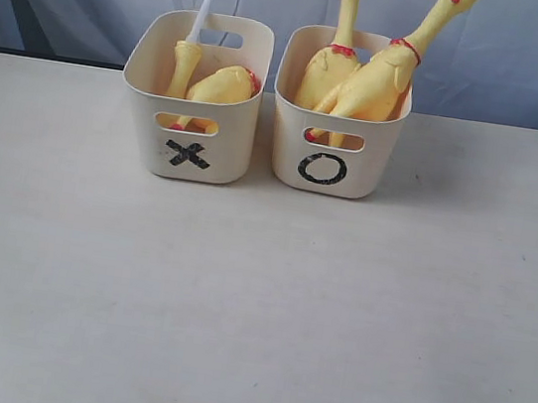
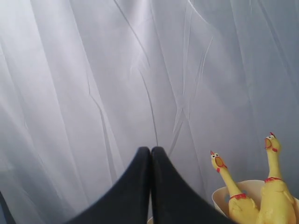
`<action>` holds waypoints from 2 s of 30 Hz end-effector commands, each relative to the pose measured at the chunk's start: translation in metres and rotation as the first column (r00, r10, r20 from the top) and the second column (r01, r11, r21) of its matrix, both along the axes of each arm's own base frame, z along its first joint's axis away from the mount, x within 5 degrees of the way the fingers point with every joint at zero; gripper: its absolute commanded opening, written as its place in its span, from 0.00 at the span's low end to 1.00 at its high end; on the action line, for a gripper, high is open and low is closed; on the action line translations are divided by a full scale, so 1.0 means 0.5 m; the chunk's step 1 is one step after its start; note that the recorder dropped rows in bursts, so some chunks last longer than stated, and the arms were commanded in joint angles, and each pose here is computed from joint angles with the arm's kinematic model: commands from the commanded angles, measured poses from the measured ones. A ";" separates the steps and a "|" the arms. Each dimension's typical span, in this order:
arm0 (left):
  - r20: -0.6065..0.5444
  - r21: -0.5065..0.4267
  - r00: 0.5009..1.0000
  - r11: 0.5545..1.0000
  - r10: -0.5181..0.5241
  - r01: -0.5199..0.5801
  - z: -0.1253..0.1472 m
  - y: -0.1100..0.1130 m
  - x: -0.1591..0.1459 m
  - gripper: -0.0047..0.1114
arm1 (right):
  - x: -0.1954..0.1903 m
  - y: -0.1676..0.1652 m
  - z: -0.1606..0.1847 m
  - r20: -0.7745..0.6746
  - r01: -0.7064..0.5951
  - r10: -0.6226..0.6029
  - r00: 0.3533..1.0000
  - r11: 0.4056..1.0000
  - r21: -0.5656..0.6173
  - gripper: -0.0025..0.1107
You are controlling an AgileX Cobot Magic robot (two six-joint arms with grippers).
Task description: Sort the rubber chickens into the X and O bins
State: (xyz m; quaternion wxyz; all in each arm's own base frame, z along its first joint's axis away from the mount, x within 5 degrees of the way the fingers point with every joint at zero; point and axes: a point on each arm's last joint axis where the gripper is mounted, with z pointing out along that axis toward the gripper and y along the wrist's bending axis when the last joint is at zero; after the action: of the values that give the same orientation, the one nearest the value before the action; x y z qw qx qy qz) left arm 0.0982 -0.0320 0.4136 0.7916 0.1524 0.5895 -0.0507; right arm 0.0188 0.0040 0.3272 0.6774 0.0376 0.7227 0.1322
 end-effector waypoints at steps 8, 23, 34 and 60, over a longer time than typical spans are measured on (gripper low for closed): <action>0.096 -0.031 0.991 0.995 0.096 -0.093 0.017 0.031 -0.055 0.04 | -0.028 -0.004 -0.001 0.070 0.007 -0.007 0.998 1.000 0.001 0.02; 0.394 -0.121 0.891 0.974 0.224 -0.191 0.032 0.063 -0.249 0.04 | -0.035 -0.004 0.000 0.089 0.005 -0.006 0.996 1.000 0.007 0.02; 0.495 -0.151 0.838 0.973 0.228 -0.175 0.021 0.068 -0.322 0.04 | -0.035 -0.004 -0.001 0.086 0.005 -0.006 0.996 1.000 0.006 0.02; 0.498 -0.154 0.823 0.962 0.272 -0.224 0.023 0.063 -0.324 0.04 | -0.035 -0.004 -0.002 0.079 0.005 -0.006 0.997 1.000 0.005 0.02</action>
State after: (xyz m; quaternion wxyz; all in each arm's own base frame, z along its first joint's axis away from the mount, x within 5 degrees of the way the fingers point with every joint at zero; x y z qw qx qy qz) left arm -0.0611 -0.0004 0.4252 0.9242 0.0488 0.3720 0.0714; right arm 0.0013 0.0019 0.3272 0.7043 0.0356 0.6956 0.1370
